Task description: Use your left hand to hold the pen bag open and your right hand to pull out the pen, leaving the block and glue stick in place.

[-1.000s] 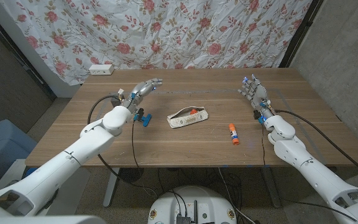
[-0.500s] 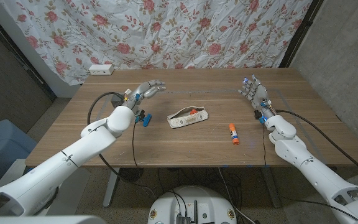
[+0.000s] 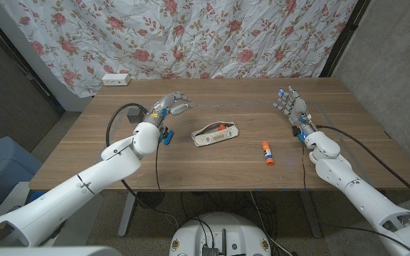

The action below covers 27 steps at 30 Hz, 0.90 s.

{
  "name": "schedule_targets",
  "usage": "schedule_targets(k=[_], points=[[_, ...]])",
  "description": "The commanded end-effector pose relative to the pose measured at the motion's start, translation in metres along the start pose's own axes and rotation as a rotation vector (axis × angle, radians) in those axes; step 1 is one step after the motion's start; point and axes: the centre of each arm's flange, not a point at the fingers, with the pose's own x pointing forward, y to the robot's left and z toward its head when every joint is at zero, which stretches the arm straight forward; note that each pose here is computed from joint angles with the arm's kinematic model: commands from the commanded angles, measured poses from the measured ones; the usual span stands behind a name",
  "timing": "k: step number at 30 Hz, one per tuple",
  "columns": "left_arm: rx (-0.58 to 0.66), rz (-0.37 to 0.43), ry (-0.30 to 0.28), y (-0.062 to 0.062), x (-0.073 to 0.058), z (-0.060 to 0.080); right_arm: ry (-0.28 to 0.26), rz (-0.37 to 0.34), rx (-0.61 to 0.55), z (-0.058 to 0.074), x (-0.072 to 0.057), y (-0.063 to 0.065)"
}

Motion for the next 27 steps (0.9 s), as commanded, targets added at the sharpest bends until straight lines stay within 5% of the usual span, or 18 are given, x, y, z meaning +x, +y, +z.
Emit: schedule_targets(k=[1,8,27], points=[[0.117,0.026,-0.033,-0.025,-0.013,0.022,0.006,0.002,0.008,-0.005,0.002,-0.001],[0.246,0.002,-0.077,-0.036,-0.015,0.035,0.013,0.006,0.002,-0.004,0.002,-0.002],[0.345,0.001,-0.012,-0.054,-0.014,0.061,0.026,0.017,0.009,-0.006,0.003,-0.002]])
